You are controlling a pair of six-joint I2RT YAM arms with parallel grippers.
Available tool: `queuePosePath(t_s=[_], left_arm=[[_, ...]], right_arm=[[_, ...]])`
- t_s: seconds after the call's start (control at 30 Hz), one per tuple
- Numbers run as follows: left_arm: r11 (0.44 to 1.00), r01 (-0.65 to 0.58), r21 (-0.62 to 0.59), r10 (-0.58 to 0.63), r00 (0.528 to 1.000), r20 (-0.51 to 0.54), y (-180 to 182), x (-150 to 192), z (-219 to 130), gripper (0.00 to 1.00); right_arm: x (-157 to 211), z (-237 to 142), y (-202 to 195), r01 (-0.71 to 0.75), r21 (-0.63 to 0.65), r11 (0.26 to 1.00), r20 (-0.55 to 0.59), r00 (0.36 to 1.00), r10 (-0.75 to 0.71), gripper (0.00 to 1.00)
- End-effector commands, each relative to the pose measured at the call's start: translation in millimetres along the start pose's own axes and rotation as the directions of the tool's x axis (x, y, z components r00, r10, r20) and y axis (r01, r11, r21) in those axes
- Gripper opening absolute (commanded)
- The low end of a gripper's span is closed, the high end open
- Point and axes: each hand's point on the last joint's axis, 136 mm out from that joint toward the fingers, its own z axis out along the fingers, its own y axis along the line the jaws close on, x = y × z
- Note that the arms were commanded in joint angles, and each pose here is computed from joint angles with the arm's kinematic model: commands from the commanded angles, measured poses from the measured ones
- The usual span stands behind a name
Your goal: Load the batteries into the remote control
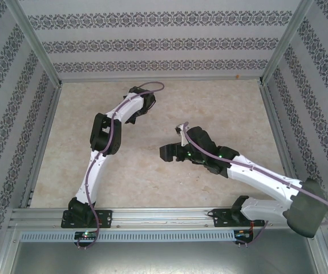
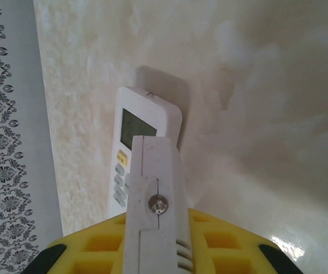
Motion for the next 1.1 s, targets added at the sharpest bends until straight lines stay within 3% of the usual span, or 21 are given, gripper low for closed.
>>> queuePosePath(t_s=[0.0,0.2,0.33,0.47,0.57,0.7,0.8,0.93,1.03,1.07], left_arm=[[0.998,-0.062,0.009,0.062,0.997,-0.042,5,6,2,0.25],[0.989,-0.012,0.145,0.017,0.999,-0.035,-6,0,-12,0.44],[0.953,0.061,0.297,-0.064,0.998,0.002,7,-7,-50,0.59],[0.835,0.119,0.538,-0.181,0.982,0.063,25,-7,-107,0.81],[0.71,0.129,0.692,-0.298,0.946,0.13,49,4,-153,0.93],[0.566,0.096,0.819,-0.498,0.831,0.247,78,40,-180,1.0],[0.55,0.131,0.825,-0.629,0.714,0.306,99,78,-166,1.0],[0.617,0.226,0.754,-0.716,0.559,0.418,116,124,-116,1.0],[0.68,0.273,0.681,-0.707,0.489,0.511,124,146,-87,1.0],[0.702,0.279,0.655,-0.693,0.476,0.541,126,150,-81,1.0]], right_arm=[[-1,-9,-15,-0.041,0.037,0.998,0.033,0.999,0.04,0.89],[-4,-22,-25,-0.07,0.053,0.996,0.06,0.996,0.066,0.89],[-5,-33,-44,-0.095,0.121,0.988,0.08,0.993,0.086,0.89],[-9,-56,-97,-0.193,0.288,0.938,0.131,0.978,0.161,0.9],[-15,-91,-153,-0.248,0.477,0.843,0.205,0.964,0.168,0.9],[-18,-146,-232,-0.276,0.749,0.602,0.33,0.944,0.022,0.92],[-21,-155,-264,-0.255,0.82,0.513,0.365,0.923,-0.125,0.95],[-24,-126,-286,-0.222,0.801,0.556,0.382,0.904,-0.19,0.98],[-45,-107,-287,-0.157,0.779,0.607,0.399,0.87,-0.288,0.97],[-56,-106,-284,-0.141,0.771,0.621,0.439,0.824,-0.358,0.97]])
